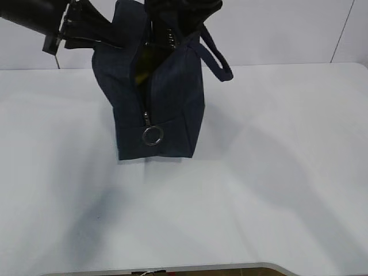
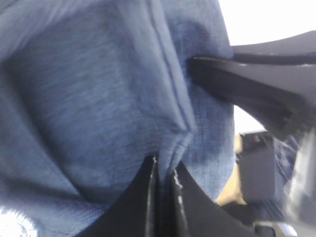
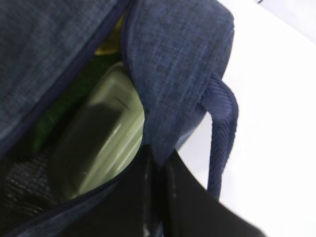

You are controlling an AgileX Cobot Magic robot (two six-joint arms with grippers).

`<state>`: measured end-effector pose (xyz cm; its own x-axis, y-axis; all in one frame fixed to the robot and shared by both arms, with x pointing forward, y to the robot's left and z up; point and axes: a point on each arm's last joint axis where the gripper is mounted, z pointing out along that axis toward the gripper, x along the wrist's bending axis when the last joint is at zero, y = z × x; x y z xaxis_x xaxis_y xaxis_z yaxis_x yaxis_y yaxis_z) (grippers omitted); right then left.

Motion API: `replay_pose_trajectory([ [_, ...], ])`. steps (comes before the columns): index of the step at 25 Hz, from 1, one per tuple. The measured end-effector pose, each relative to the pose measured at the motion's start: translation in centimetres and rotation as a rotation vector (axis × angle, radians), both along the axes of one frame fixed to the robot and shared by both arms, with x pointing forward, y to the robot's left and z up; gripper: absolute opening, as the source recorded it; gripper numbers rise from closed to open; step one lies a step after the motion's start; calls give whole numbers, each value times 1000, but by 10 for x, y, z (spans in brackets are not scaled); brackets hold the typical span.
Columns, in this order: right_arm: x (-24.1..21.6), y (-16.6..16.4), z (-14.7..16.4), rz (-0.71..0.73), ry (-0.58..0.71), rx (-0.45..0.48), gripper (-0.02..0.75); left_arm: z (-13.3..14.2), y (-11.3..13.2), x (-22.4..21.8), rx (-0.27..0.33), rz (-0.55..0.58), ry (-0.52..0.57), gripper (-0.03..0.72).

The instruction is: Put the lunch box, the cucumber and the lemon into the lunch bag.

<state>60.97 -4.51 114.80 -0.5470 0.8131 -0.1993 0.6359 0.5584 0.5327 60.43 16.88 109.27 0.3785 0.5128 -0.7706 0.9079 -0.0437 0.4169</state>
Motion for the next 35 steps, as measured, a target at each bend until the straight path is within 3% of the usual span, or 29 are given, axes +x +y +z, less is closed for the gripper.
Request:
replay_pose_trajectory([
  [4, 1, -5, 1, -13, -26, -50, 10, -3, -19, 1, -15, 10, -14, -6],
  [11, 3, -7, -20, -12, 16, -123, 10, -38, -49, 7, -20, -40, 79, -6],
  [17, 4, -9, -35, -17, 42, -179, 9, -46, -48, 7, 32, -57, 78, -6],
  [35, 7, -7, -42, -39, 51, -172, 10, -49, -47, 4, 71, -93, 84, -6],
])
